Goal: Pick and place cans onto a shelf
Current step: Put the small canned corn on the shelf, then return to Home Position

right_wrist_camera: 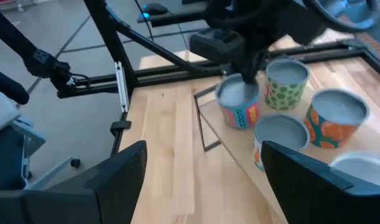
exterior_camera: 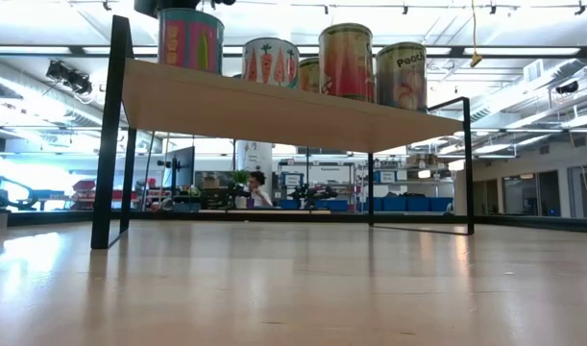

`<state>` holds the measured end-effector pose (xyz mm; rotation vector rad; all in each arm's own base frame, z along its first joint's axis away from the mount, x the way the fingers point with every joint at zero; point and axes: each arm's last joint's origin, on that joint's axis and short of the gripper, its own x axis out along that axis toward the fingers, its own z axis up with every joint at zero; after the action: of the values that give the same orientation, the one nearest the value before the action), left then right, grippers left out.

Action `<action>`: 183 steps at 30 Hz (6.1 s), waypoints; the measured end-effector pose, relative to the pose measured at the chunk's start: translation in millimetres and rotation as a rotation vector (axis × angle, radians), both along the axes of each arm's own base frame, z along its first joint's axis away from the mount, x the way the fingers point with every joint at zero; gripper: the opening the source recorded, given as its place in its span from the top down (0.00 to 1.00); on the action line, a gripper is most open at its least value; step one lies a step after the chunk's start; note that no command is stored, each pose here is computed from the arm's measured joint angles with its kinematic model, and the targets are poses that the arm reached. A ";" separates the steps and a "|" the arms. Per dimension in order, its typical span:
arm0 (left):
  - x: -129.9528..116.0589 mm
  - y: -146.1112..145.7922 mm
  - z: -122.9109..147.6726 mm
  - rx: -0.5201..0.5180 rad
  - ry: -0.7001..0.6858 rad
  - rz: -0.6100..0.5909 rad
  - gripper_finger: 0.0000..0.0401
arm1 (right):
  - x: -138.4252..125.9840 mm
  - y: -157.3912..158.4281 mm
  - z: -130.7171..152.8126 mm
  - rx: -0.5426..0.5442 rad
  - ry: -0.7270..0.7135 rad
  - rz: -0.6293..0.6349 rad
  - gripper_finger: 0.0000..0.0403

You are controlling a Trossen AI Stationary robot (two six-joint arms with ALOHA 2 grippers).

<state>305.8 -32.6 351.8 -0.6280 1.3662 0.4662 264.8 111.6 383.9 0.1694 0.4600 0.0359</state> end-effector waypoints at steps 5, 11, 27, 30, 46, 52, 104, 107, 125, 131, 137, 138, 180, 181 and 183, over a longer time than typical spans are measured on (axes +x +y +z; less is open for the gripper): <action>0.7 -0.4 -1.5 -0.008 0.012 -0.023 0.97 | 1.2 -0.1 2.2 -0.038 -0.027 0.023 0.20; 4.2 -0.8 -4.9 -0.006 0.018 -0.025 0.91 | 4.5 -6.4 3.6 -0.073 -0.045 0.016 0.18; 1.0 5.9 15.4 0.038 -0.043 -0.069 0.72 | -2.8 -36.1 18.7 -0.209 -0.102 0.013 0.16; 3.6 7.7 42.6 0.116 -0.197 -0.115 0.74 | -11.7 -53.0 29.2 -0.235 -0.138 -0.003 0.19; 43.6 88.9 148.2 0.497 -1.222 -0.335 0.98 | -80.3 -114.2 67.2 -0.329 -0.455 -0.004 0.54; 21.4 126.7 158.0 0.618 -1.200 -0.277 0.98 | -117.5 -114.4 76.3 -0.316 -0.576 -0.044 0.70; -147.6 179.0 129.6 0.765 -1.490 -0.252 0.96 | -213.8 -111.4 -65.5 -0.093 -1.011 -0.086 0.86; -149.6 177.6 135.6 0.751 -1.512 -0.211 0.96 | -221.7 -111.2 -67.5 -0.093 -1.017 -0.074 0.86; -158.5 130.0 52.7 0.648 -1.632 -0.317 0.96 | -228.3 -109.0 -70.4 -0.065 -1.036 0.007 0.86; -158.7 100.1 15.8 0.578 -1.649 -0.284 0.96 | -223.7 -108.9 -78.7 -0.017 -1.014 0.015 0.86; -148.8 72.9 -4.4 0.521 -1.593 -0.301 0.95 | -222.1 -108.2 -81.2 -0.038 -1.003 0.037 0.86; -150.4 68.5 -5.2 0.515 -1.602 -0.309 0.95 | -222.0 -108.2 -81.2 -0.047 -1.004 0.038 0.86; -235.3 43.3 -100.0 0.507 -1.689 -0.159 0.94 | -187.6 -111.3 -159.4 0.011 -1.118 -0.062 0.86; -233.5 44.2 -104.9 0.500 -1.657 -0.140 0.94 | -186.8 -110.9 -160.4 0.005 -1.104 -0.047 0.86; -232.5 45.1 -107.1 0.504 -1.638 -0.116 0.94 | -184.9 -109.9 -163.0 0.000 -1.072 -0.012 0.86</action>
<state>73.3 12.5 244.7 -0.2984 -0.2824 0.0676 79.9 1.7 220.9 0.1310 -0.6098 0.1070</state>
